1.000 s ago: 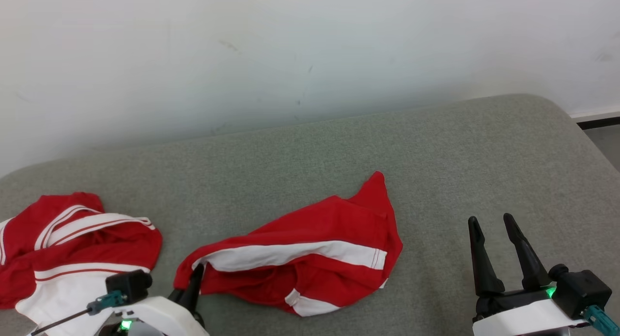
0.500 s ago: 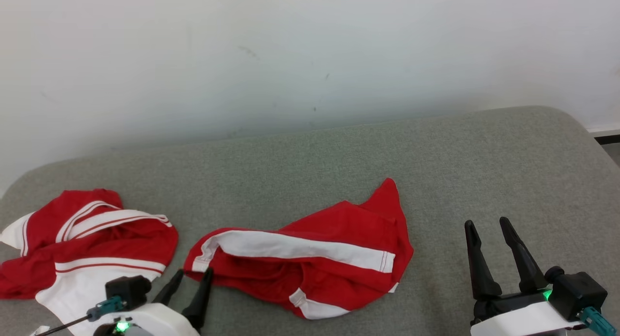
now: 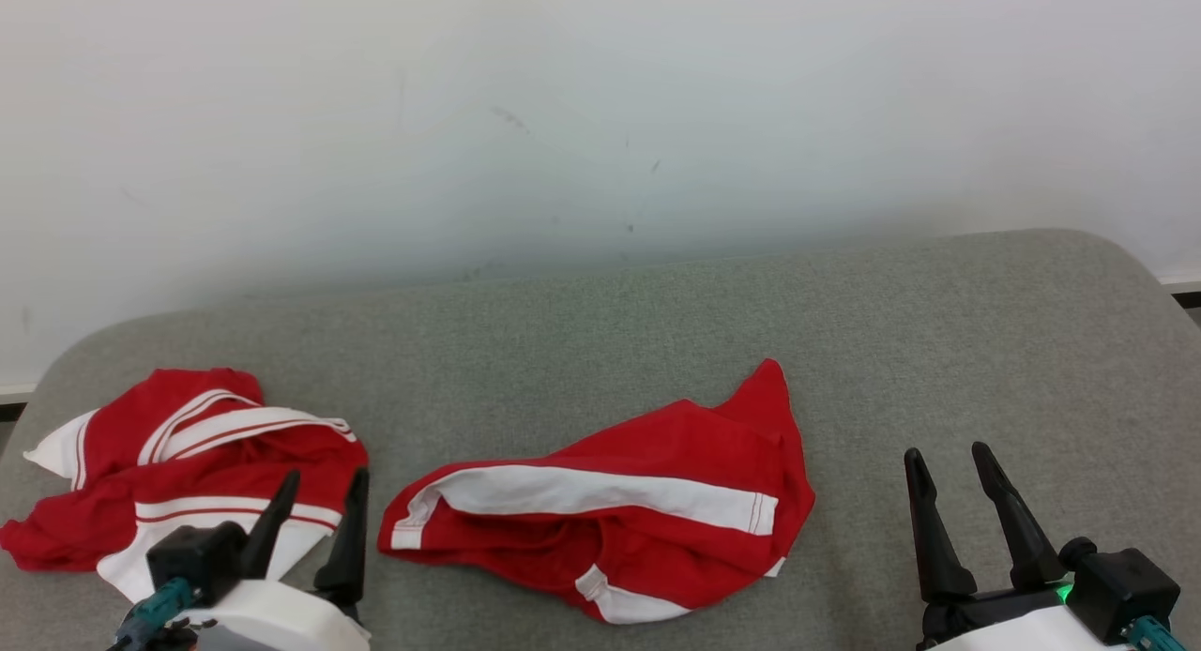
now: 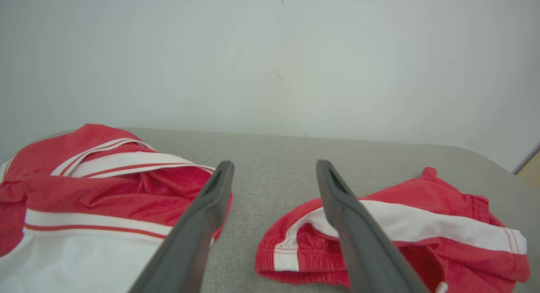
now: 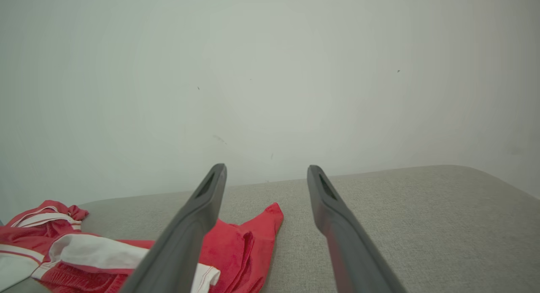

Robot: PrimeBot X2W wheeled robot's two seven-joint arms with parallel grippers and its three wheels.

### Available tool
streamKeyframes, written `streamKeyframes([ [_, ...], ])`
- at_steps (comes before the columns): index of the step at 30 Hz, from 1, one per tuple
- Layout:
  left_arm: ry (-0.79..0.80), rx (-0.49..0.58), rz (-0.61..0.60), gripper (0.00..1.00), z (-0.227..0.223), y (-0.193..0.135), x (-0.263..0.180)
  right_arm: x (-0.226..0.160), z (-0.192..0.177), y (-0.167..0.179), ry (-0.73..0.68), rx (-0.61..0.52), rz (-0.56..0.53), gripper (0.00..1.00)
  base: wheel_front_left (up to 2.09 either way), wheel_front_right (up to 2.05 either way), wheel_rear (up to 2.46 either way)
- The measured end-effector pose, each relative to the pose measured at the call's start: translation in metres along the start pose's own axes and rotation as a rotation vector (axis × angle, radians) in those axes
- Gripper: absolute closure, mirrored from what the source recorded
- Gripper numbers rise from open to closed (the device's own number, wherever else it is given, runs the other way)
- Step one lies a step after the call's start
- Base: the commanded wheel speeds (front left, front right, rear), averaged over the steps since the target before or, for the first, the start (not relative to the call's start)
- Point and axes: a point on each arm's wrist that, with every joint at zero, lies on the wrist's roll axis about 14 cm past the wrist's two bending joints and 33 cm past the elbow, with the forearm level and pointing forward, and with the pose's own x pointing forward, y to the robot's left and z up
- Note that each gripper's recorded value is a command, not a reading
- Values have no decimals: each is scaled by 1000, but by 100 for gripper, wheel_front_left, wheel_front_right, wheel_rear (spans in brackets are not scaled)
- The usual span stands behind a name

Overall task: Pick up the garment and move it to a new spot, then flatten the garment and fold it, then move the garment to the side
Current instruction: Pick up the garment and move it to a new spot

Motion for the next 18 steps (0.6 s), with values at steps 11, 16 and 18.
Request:
streamKeyframes([
  [11, -141, 81, 132, 0, 31, 11, -27, -8, 0, 2, -1, 5, 0, 0, 0, 0, 0],
  [16, -121, 62, 136, 0, 20, 5, -35, -10, 1, 1, -4, 0, -5, 0, 0, 0, 0],
  [18, -122, 60, 132, 0, 19, 4, -34, -10, 1, 1, -4, -2, -4, 0, 0, 0, 0],
])
